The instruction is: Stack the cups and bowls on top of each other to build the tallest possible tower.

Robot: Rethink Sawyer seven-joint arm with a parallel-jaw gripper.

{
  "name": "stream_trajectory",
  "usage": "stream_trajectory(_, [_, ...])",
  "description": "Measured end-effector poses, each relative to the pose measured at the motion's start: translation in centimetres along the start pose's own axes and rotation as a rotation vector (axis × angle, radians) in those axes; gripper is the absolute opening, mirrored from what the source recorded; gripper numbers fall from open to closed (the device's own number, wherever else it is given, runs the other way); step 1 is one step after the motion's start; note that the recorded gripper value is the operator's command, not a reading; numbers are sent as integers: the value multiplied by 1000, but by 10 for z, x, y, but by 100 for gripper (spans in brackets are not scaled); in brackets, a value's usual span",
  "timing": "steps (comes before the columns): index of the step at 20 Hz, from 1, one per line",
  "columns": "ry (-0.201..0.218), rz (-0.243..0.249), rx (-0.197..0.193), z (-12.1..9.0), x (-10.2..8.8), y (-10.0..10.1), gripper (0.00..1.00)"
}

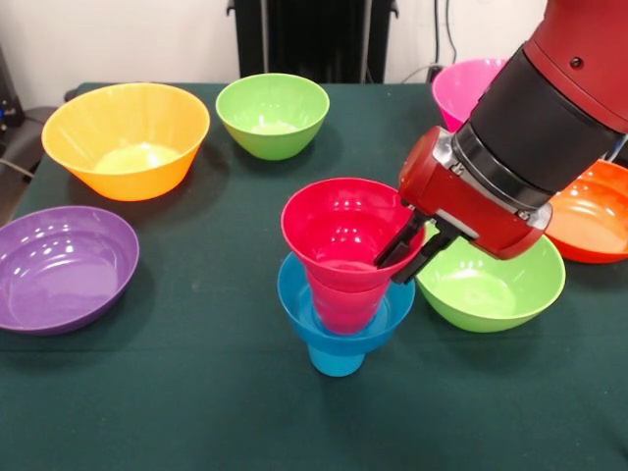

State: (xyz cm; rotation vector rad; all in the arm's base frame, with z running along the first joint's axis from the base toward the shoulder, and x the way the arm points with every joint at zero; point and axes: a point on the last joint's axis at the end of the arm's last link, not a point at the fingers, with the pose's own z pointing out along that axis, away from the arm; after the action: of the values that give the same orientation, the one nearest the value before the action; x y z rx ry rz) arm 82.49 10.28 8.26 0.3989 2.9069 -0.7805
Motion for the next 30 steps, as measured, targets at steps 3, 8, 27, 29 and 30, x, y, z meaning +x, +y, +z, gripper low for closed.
stream_trajectory(3, [0,5,3,3,1,-3,0])
stream_trajectory(8, [7,14,9,7,3,-8,100])
stream_trajectory(27, [19,26,13,10,6,-14,100])
stream_trajectory(29, [22,32,13,9,6,-17,100])
stream_trajectory(30, [22,34,12,8,6,-18,100])
